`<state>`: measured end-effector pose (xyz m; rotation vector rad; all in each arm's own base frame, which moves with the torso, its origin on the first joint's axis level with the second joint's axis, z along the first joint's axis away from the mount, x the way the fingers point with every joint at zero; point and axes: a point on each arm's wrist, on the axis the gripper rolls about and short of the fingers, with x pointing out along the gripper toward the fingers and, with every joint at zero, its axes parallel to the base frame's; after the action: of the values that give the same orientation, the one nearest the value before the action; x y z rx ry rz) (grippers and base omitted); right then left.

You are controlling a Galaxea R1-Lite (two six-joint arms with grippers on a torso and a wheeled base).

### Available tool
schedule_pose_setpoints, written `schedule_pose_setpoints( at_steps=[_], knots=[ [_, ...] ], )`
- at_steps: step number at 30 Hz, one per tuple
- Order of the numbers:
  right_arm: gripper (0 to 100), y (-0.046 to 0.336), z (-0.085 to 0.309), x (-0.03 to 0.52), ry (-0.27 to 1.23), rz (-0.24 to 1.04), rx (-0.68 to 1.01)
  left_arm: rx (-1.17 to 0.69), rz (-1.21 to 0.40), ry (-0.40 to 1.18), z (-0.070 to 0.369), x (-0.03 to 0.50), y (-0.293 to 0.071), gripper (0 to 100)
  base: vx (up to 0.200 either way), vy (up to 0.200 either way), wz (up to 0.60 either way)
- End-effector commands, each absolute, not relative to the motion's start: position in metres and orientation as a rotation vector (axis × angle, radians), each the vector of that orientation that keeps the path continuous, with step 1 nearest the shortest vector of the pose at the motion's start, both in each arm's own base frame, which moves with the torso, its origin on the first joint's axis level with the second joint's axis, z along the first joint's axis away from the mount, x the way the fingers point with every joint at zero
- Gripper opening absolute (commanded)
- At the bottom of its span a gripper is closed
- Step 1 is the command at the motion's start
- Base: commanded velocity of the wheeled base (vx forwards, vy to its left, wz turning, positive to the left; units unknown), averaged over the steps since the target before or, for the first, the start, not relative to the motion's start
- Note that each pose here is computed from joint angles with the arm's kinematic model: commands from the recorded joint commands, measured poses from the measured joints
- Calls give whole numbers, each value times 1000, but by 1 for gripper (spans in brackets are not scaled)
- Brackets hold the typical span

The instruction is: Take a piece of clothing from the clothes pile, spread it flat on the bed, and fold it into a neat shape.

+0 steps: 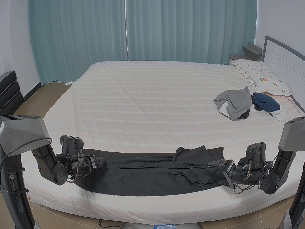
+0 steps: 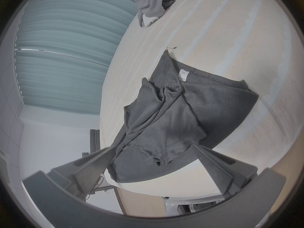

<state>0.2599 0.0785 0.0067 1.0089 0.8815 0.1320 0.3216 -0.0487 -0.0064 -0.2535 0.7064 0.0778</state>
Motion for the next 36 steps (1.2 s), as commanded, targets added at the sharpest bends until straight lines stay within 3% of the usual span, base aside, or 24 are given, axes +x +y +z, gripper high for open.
schedule_pose_setpoints(
  at_steps=[1, 2, 27, 36],
  knots=[
    [100, 79, 6, 260, 883, 133, 1008, -248, 95, 718, -12, 322, -47, 100, 0, 0, 0],
    [100, 79, 6, 260, 882, 132, 1009, -248, 95, 718, -12, 322, -47, 0, 0, 0, 0],
    [100, 76, 7, 261, 874, 128, 1014, -261, 99, 681, 2, 322, -44, 0, 0, 0, 0],
    [100, 75, 9, 262, 861, 130, 1017, -270, 103, 676, 1, 325, -44, 0, -133, 0, 0]
  ],
)
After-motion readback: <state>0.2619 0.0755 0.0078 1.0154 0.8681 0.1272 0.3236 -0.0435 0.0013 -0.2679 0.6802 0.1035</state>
